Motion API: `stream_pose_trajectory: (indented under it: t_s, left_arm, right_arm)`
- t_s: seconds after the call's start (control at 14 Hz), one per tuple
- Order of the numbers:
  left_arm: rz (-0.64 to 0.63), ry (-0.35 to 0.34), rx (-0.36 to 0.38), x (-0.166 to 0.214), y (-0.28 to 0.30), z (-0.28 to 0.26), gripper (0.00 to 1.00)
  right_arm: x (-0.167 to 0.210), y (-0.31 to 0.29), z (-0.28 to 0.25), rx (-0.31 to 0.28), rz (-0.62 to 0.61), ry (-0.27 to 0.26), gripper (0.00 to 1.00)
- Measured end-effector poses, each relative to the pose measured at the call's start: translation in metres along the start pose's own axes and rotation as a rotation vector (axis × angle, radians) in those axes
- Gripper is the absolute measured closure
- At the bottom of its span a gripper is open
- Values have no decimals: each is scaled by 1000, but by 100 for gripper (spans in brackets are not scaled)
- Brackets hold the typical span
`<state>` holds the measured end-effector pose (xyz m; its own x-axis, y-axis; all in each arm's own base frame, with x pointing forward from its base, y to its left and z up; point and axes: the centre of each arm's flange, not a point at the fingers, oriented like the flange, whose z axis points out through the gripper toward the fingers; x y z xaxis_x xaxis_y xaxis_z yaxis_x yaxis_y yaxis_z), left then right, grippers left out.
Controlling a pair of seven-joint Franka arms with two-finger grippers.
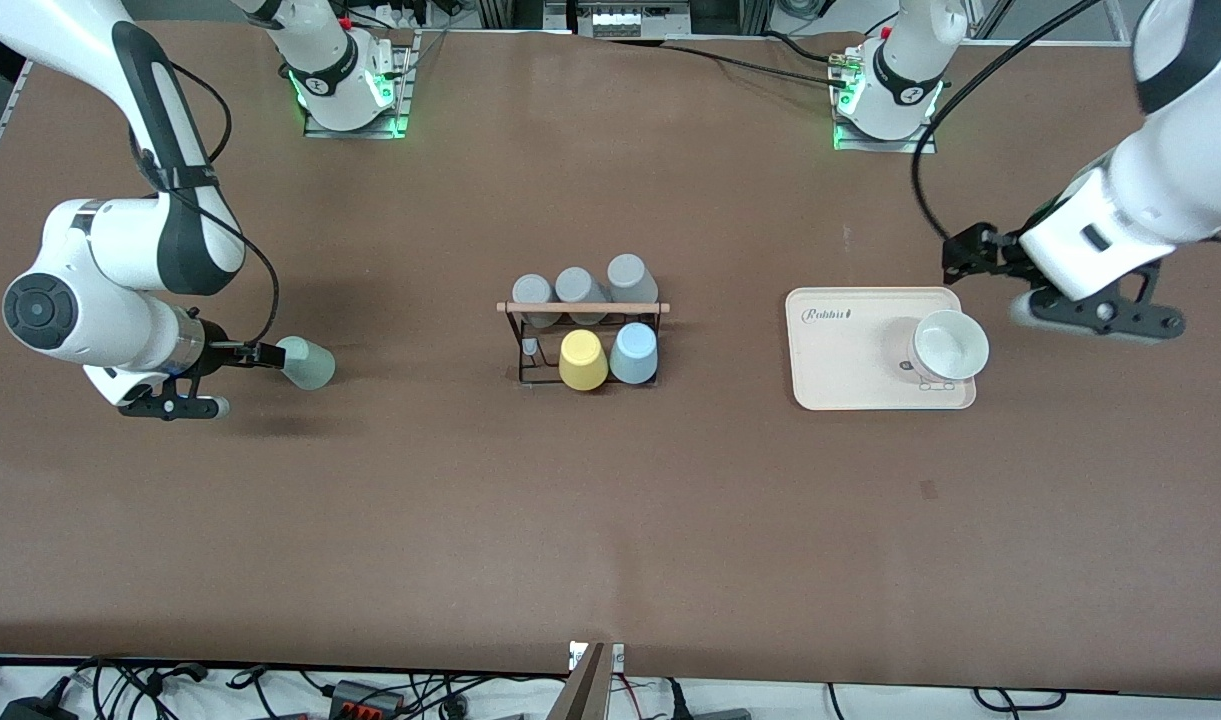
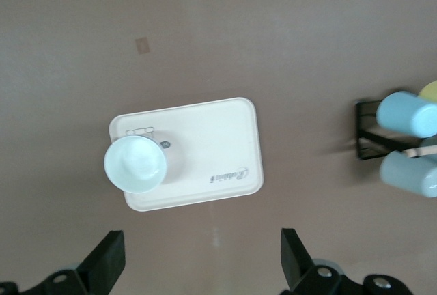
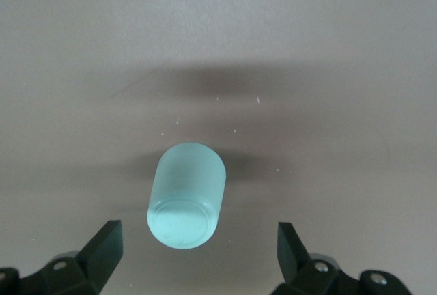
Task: Hang scattered cups on rack with three cups
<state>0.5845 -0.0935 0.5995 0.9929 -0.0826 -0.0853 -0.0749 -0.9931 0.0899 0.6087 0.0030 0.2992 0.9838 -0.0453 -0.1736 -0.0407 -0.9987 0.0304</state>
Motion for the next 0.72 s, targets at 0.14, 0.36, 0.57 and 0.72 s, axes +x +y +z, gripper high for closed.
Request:
stream_pose_trajectory:
  t_s: [0.14, 0.36, 0.57, 0.72]
  left_arm:
    - [-49, 51, -14, -16, -26, -13, 0]
    - [14, 61, 97, -43, -27, -19, 0]
    - [39, 61, 127, -49, -16, -18, 0]
    - [21, 61, 110, -48, -28, -16, 0]
  right_arm:
    - [-2, -14, 6, -3, 1, 9, 0]
    - [-8, -24, 24, -4, -4, 25, 0]
    - [-14, -21, 44, -1, 0, 45, 0]
    - [-18, -20, 54, -2, 2, 39, 0]
